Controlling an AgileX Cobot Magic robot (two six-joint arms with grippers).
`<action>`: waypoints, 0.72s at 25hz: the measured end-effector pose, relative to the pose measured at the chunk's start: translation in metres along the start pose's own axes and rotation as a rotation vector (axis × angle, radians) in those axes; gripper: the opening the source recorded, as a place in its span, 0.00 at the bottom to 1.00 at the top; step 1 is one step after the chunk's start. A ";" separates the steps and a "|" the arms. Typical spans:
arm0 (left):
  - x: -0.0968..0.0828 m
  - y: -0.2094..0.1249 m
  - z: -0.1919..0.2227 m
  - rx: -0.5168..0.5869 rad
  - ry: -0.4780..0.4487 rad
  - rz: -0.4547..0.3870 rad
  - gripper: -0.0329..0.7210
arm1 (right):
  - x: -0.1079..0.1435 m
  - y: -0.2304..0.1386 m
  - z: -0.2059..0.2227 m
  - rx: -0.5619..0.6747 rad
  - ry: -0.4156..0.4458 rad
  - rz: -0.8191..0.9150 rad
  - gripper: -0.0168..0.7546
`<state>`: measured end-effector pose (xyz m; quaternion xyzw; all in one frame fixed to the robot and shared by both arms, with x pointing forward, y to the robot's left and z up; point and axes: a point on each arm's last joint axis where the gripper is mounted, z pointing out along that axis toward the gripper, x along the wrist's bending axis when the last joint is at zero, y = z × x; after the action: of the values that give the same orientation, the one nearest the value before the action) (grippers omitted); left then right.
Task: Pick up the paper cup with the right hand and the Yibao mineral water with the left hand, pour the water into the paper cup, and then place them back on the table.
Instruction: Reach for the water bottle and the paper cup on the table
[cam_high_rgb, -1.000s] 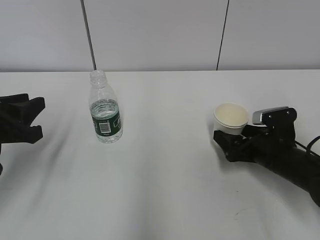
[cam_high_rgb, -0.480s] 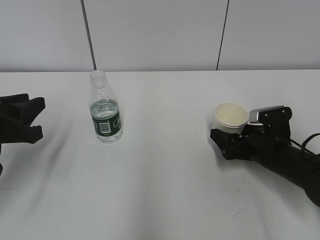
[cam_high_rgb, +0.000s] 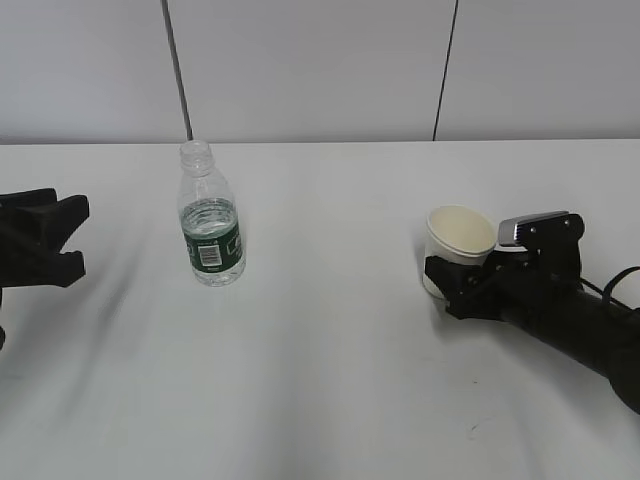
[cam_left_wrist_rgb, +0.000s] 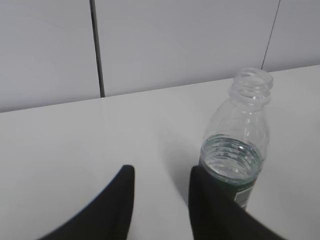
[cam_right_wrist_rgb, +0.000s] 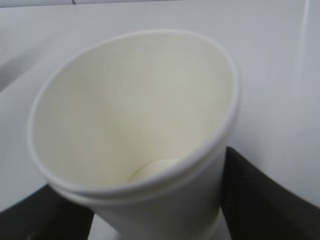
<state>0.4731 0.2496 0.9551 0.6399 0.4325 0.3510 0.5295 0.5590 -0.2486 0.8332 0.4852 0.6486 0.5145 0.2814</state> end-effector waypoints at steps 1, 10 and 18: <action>0.000 0.000 0.000 0.000 0.000 0.000 0.36 | 0.000 0.000 0.000 0.000 0.000 0.000 0.71; -0.004 -0.002 0.000 0.022 -0.041 -0.102 0.36 | 0.000 0.000 0.000 -0.002 0.000 0.002 0.69; -0.011 -0.012 0.005 0.057 -0.134 -0.061 0.61 | 0.000 0.000 0.000 -0.004 0.002 0.001 0.69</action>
<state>0.4707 0.2383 0.9422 0.6633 0.4249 0.2786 0.5494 0.5590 -0.2485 0.8336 0.4847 0.6475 0.5163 0.2815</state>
